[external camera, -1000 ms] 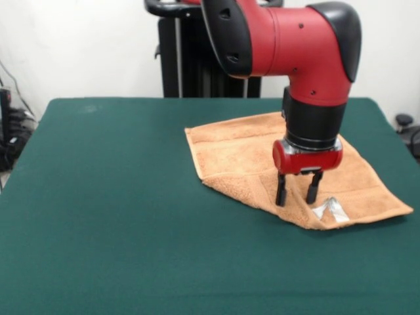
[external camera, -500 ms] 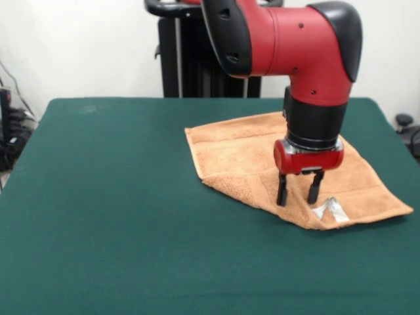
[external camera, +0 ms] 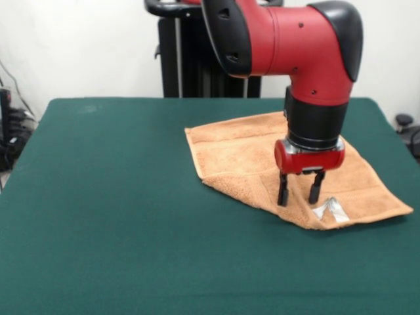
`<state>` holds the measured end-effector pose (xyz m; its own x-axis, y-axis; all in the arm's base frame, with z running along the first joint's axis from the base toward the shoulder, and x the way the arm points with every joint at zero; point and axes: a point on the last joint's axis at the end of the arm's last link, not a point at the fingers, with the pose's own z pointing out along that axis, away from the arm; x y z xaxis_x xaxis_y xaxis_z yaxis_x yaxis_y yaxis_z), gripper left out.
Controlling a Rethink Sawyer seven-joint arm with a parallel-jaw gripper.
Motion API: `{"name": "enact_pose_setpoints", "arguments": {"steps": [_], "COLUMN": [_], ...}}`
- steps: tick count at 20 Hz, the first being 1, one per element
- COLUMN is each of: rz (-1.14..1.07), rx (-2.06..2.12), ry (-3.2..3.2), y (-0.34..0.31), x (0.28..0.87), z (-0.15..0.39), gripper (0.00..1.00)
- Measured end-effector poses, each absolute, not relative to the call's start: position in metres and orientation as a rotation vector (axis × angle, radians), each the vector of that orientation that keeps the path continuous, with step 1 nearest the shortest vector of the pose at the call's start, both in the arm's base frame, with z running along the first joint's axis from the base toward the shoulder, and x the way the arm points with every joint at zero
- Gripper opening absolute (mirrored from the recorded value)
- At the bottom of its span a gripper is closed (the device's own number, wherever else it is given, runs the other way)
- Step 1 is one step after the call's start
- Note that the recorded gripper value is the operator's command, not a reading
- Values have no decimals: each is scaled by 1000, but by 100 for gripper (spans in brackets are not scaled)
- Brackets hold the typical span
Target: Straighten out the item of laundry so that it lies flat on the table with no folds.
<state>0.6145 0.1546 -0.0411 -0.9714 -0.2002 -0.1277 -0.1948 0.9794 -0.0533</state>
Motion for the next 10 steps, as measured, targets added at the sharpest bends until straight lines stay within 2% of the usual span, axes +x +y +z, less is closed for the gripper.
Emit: {"name": "enact_pose_setpoints", "arguments": {"steps": [10], "rz": [-57], "rx": [-291], "ry": [2965], "y": [156], "x": [625], "z": [-24], "gripper": [100]}}
